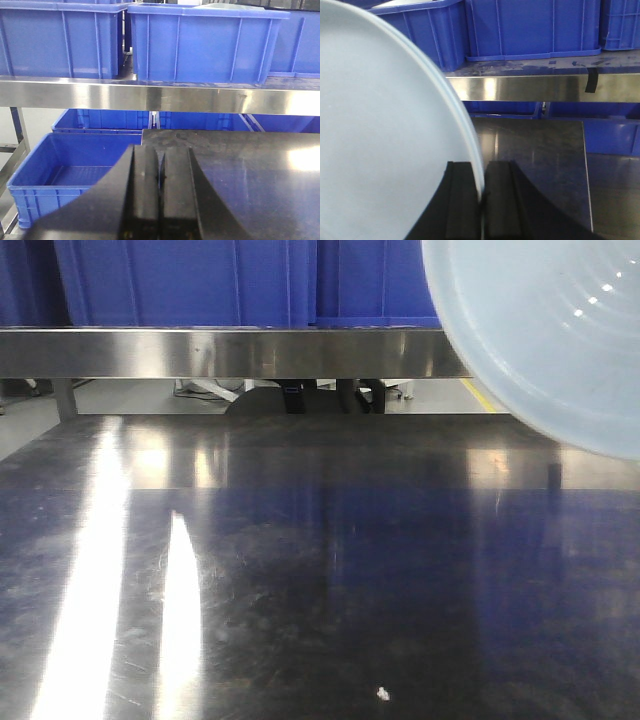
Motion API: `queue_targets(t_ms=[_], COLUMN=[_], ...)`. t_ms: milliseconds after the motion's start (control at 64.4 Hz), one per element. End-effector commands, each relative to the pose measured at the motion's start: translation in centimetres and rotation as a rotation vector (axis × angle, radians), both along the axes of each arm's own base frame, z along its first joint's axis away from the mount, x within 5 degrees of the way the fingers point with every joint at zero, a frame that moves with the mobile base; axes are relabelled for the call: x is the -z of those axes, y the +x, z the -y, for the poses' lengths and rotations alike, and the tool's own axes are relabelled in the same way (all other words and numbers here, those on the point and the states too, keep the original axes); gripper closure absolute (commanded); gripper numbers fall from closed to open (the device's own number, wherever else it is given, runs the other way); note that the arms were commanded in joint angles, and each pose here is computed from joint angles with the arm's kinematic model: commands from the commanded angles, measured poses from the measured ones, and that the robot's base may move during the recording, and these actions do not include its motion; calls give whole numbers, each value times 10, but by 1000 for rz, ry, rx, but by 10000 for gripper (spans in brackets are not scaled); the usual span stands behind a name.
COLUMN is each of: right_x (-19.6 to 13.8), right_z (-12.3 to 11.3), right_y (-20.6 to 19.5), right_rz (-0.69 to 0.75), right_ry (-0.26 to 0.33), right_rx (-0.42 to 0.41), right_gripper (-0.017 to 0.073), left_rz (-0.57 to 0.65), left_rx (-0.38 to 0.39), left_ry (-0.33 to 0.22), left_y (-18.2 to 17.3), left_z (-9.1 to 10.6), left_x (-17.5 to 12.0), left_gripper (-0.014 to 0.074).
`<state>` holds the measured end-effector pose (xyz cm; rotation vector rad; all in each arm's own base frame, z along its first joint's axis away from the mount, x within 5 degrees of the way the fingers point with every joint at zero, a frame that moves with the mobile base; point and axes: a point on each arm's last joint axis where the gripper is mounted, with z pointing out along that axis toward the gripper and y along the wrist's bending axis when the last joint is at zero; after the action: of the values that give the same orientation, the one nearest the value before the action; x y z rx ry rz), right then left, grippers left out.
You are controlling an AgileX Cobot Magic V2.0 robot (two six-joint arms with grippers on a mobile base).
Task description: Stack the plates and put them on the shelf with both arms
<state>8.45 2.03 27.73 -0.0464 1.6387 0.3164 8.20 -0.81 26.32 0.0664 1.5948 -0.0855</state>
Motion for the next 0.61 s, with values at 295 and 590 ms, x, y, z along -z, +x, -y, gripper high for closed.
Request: queue_targets(t_ms=[295, 590], right_x=[-20, -20], right_z=[2, 2], right_y=[-1, -1], right_rz=[133, 133], right_ry=[26, 26], right_rx=[16, 16], right_gripper=[503, 503], left_rz=[104, 104], left_rx=[-25, -25], left_ry=[-15, -15], left_y=[0, 0], left_z=[-2, -2], left_x=[-19, -19], left_gripper=[513, 513])
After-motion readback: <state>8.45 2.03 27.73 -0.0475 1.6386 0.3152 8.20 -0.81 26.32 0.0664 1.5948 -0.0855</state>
